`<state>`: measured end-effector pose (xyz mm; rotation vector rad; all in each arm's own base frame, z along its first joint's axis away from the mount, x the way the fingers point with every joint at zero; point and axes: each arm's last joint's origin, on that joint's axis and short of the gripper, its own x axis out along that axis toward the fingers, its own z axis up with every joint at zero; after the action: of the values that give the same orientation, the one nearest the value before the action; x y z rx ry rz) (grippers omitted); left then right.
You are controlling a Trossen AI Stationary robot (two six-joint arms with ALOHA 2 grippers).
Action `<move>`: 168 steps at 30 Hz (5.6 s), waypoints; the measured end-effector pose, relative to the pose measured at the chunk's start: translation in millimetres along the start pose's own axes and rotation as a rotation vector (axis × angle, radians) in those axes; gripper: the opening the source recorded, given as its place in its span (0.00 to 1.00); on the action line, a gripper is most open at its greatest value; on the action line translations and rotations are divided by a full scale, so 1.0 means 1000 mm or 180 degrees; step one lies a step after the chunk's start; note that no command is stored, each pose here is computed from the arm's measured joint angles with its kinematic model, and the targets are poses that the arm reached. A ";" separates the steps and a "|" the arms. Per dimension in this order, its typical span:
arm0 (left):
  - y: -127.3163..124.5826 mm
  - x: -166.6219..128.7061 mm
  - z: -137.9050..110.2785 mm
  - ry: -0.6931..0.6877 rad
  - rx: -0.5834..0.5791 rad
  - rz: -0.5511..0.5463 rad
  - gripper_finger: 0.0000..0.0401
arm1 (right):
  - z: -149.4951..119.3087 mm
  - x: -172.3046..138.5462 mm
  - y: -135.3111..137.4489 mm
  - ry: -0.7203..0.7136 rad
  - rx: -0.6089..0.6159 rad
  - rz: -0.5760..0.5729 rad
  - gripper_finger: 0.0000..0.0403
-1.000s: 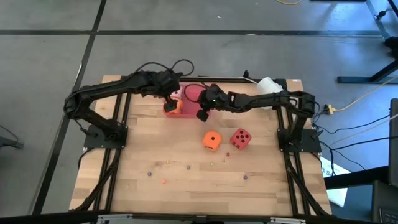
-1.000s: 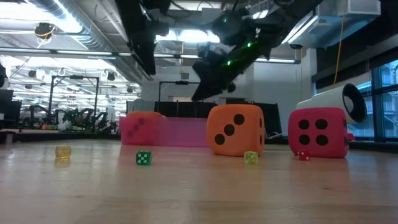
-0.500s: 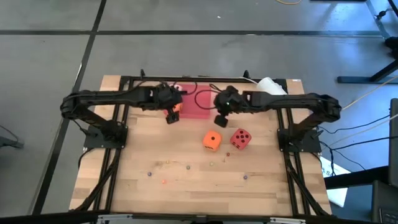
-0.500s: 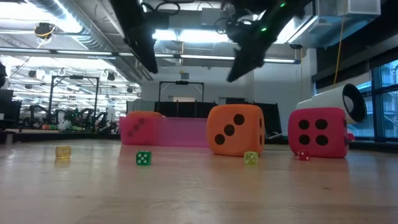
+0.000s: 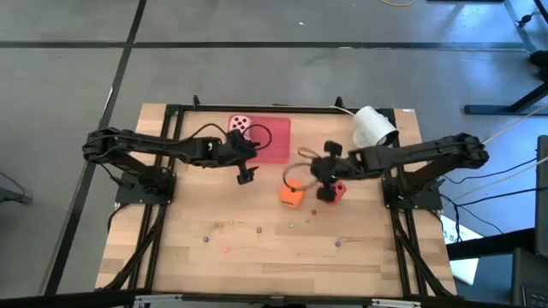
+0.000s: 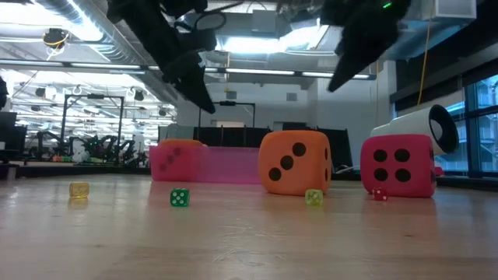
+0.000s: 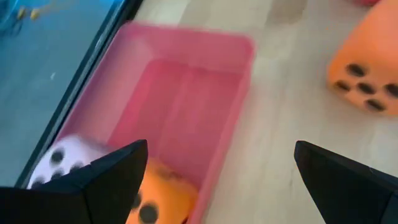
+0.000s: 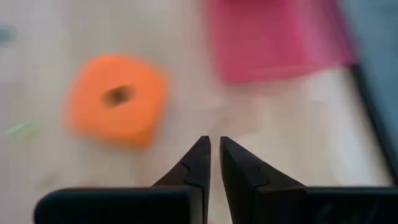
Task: Pick & Place Dice
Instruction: Put the large orange die into the red bin
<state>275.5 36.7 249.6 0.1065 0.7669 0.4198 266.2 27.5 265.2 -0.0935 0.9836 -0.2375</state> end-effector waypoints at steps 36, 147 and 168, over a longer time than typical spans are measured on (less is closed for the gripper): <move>-0.060 0.112 0.027 -0.1496 0.0604 -0.1811 1.00 | -0.118 -0.061 -0.014 -0.1814 0.0181 0.0774 0.09; -0.064 0.142 0.040 -0.1102 0.0756 -0.1932 0.90 | -0.118 -0.060 -0.014 -0.1811 0.0175 0.0774 0.09; -0.051 0.113 0.057 -0.1230 0.0777 -0.1728 0.89 | -0.118 -0.060 -0.014 -0.1810 0.0175 0.0774 0.09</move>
<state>405.0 39.1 204.5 0.1948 0.4346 -0.2104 134.0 32.1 251.8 0.0111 0.4155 -0.0080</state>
